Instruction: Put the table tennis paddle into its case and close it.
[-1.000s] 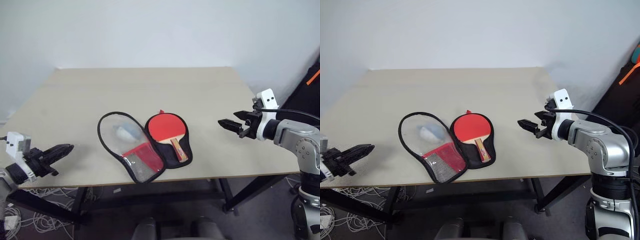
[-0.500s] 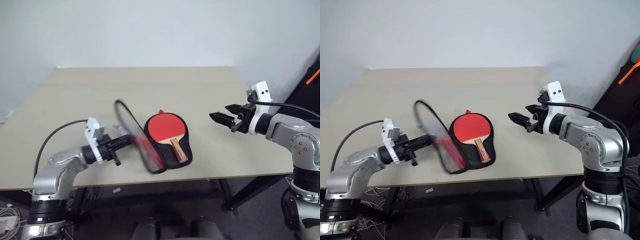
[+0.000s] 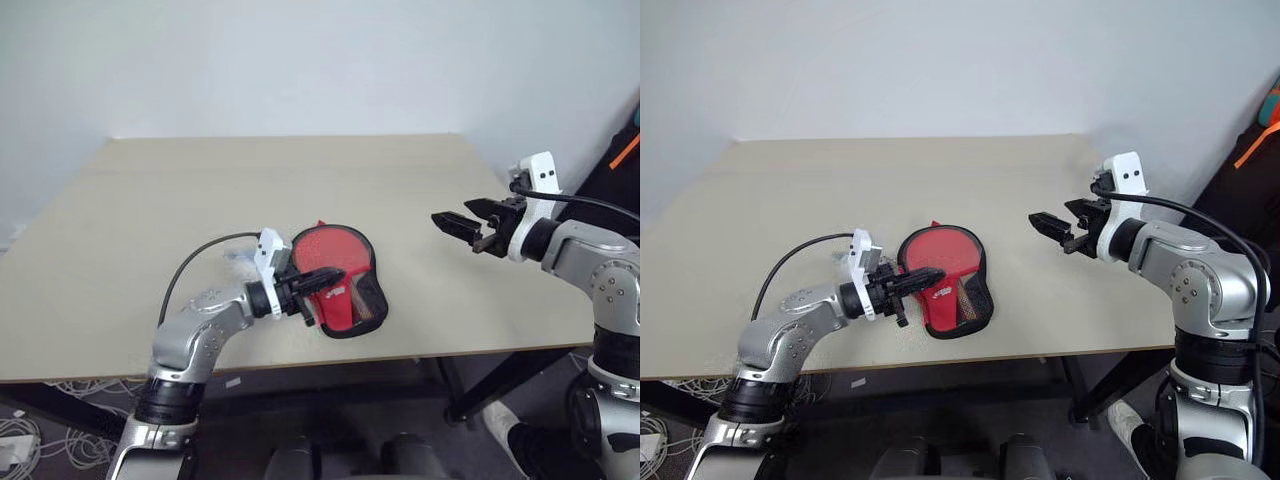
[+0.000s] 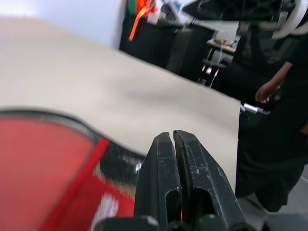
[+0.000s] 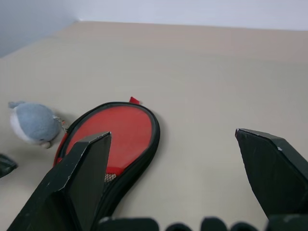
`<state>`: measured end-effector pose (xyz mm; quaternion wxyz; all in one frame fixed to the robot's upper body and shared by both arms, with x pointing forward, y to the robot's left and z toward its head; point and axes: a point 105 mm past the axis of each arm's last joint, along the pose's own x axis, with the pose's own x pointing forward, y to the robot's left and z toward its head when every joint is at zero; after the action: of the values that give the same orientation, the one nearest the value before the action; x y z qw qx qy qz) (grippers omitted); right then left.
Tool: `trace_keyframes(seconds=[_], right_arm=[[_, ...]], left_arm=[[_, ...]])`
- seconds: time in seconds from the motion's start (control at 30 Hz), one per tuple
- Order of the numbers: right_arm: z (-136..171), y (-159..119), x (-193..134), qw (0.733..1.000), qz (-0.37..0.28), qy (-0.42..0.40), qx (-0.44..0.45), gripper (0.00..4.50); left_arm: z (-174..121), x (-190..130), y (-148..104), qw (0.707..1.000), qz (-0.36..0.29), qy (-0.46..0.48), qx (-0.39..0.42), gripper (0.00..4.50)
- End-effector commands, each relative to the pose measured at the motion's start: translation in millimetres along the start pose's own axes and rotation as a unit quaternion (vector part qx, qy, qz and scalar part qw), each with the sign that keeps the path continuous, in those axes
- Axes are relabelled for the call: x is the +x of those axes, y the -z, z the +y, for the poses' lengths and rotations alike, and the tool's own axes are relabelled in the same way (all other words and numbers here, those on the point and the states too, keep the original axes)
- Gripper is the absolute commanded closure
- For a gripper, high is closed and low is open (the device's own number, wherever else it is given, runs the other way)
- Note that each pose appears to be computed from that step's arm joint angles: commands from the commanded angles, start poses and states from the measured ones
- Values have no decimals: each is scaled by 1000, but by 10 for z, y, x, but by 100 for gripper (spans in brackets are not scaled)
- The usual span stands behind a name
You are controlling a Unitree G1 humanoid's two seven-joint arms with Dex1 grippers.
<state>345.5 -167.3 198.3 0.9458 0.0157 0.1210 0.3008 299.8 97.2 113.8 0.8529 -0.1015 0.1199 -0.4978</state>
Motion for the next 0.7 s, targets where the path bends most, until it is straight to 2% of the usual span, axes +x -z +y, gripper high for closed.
trace_keyframes(seconds=[0.03, 0.17, 0.33, 0.5, 0.7], right_arm=[[56, -83, -19, 1000, -24, -4, -9, 0], [90, -25, 9, 1000, -20, -5, -2, 0], [168, -9, 46, 1000, -23, -12, 5, 0], [211, 21, 59, 1000, -23, -12, 12, 0], [246, 57, 59, 999, -24, -11, 22, 0]], left_arm=[[-62, -132, 63, 999, 7, 1, -42, 387], [-107, -278, 133, 994, 0, 4, -111, 244], [29, -361, 251, 986, 8, -44, -162, 76], [37, -390, 325, 980, 37, -60, -189, 76], [-18, -392, 440, 962, 60, -54, -262, 76]])
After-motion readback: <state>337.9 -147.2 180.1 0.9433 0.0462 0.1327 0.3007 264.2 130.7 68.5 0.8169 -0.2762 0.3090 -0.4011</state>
